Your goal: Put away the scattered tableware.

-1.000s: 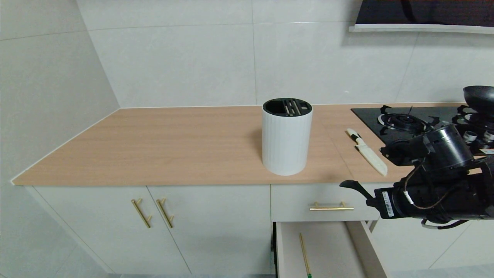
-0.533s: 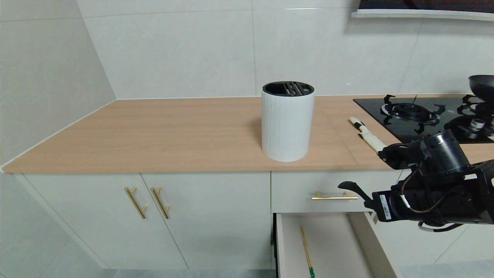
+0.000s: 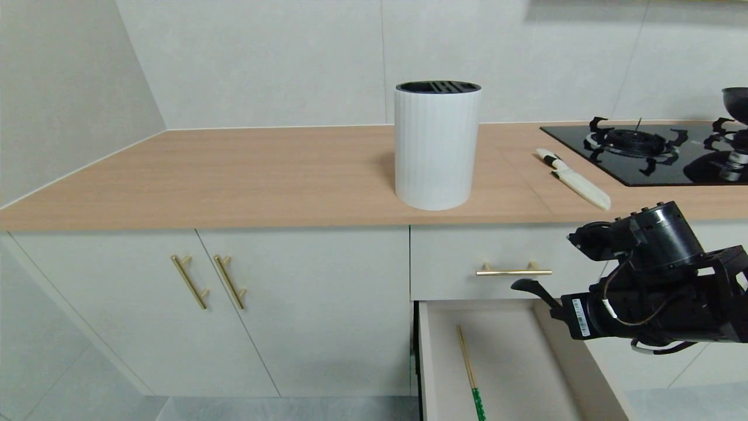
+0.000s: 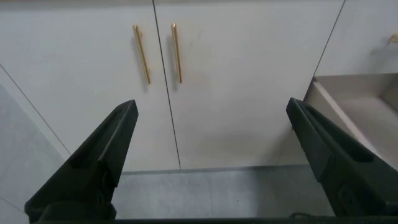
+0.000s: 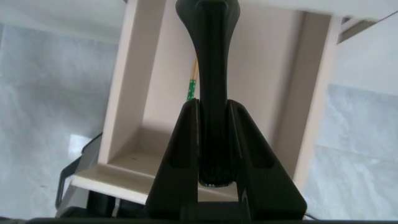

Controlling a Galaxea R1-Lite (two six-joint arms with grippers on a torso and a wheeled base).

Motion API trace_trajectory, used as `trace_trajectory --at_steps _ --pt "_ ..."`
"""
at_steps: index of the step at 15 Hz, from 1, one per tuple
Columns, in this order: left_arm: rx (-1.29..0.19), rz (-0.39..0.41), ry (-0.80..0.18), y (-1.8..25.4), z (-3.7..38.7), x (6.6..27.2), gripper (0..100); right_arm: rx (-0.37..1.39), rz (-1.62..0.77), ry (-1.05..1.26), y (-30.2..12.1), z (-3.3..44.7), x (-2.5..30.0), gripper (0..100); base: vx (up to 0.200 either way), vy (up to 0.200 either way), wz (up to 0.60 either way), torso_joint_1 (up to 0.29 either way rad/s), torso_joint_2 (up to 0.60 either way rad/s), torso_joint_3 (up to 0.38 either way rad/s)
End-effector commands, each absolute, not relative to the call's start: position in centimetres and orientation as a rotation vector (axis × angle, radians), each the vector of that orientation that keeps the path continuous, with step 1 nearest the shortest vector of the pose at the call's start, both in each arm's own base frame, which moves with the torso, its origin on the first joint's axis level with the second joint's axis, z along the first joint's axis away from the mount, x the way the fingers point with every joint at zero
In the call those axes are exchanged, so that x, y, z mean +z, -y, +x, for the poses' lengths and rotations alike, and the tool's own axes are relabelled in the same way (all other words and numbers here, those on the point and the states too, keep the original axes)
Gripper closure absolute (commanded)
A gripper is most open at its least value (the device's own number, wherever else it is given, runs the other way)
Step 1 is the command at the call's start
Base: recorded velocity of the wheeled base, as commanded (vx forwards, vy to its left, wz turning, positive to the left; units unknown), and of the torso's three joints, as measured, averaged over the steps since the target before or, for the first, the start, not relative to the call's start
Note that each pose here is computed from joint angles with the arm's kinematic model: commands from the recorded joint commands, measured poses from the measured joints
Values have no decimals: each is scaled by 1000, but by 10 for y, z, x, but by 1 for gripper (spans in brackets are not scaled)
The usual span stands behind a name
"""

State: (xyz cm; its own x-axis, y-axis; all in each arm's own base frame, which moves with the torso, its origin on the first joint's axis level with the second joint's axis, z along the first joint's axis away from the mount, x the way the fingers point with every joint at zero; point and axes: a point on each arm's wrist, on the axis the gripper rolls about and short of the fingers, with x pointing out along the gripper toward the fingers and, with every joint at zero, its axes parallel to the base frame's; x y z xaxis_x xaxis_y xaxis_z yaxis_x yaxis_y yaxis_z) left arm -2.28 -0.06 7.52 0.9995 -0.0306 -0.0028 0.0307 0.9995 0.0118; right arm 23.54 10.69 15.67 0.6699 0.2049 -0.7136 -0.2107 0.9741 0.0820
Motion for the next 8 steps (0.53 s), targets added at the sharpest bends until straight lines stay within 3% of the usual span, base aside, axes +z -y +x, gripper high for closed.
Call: trace_trajectory --at_steps 1,8 --pt "-31 12 -4 1 -23 75 0 232 -13 -819 -108 237 152 100 0 0 0 -183 461 286" --pt "-31 12 -3 1 -23 75 0 241 -41 -839 -109 237 146 100 0 0 0 -145 455 310"
